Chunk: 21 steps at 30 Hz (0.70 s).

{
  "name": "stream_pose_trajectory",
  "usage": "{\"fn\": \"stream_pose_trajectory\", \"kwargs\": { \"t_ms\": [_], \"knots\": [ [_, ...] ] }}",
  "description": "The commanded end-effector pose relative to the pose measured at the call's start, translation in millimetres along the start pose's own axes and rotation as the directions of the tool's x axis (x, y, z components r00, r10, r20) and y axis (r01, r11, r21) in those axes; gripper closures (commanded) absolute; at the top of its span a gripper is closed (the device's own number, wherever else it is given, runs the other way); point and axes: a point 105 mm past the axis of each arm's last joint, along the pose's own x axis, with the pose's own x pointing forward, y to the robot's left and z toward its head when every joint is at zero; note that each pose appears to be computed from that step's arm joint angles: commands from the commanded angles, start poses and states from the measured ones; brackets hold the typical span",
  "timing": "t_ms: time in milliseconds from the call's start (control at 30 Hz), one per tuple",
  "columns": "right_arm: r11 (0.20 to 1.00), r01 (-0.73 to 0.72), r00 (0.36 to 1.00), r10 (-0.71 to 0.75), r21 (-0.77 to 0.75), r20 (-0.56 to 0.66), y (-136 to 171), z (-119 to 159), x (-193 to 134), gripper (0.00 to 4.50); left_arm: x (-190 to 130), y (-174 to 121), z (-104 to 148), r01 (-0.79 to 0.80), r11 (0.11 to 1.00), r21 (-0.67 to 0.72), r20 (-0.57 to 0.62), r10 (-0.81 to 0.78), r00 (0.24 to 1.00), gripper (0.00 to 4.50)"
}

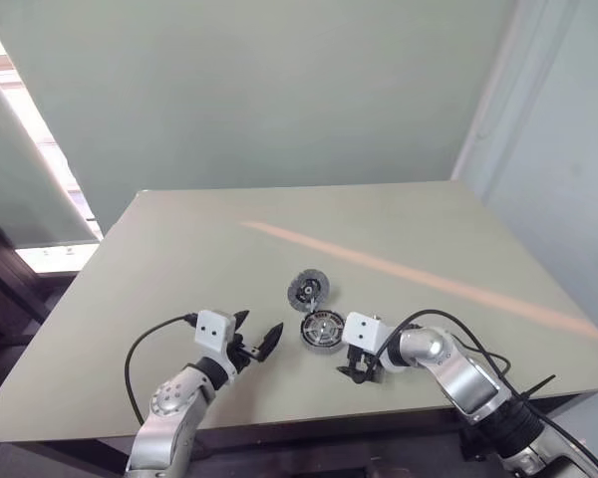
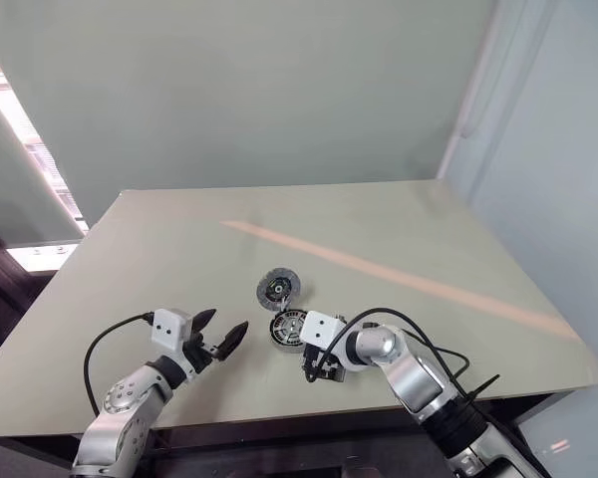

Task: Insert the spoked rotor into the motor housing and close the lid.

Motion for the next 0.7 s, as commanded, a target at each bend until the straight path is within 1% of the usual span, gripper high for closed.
{"fn": "stream_pose_trajectory", "kwargs": {
  "t_ms": [33,133,300,700],
  "knots": [
    [0.995,-0.004,1.0,0.005,-0.097,0.011,-6,13,-2,0.04,-3,-5,4,0.062,0.995,0.084,-0.013,-0.061,0.998,0.0],
    [0.989,-0.032,0.999,0.031,-0.147,-0.006,-6,17,0,0.04,-6,-5,1,0.078,0.993,0.092,-0.037,-0.075,0.996,0.0],
    [0.976,-0.072,0.997,0.065,-0.206,-0.038,-3,16,5,0.04,-6,-7,0,0.083,0.992,0.093,-0.039,-0.08,0.996,0.0],
    [0.968,-0.078,0.992,0.052,-0.24,-0.113,-10,4,13,0.04,-7,-11,-6,0.102,0.99,0.1,-0.058,-0.097,0.994,0.0]
  ]
}}
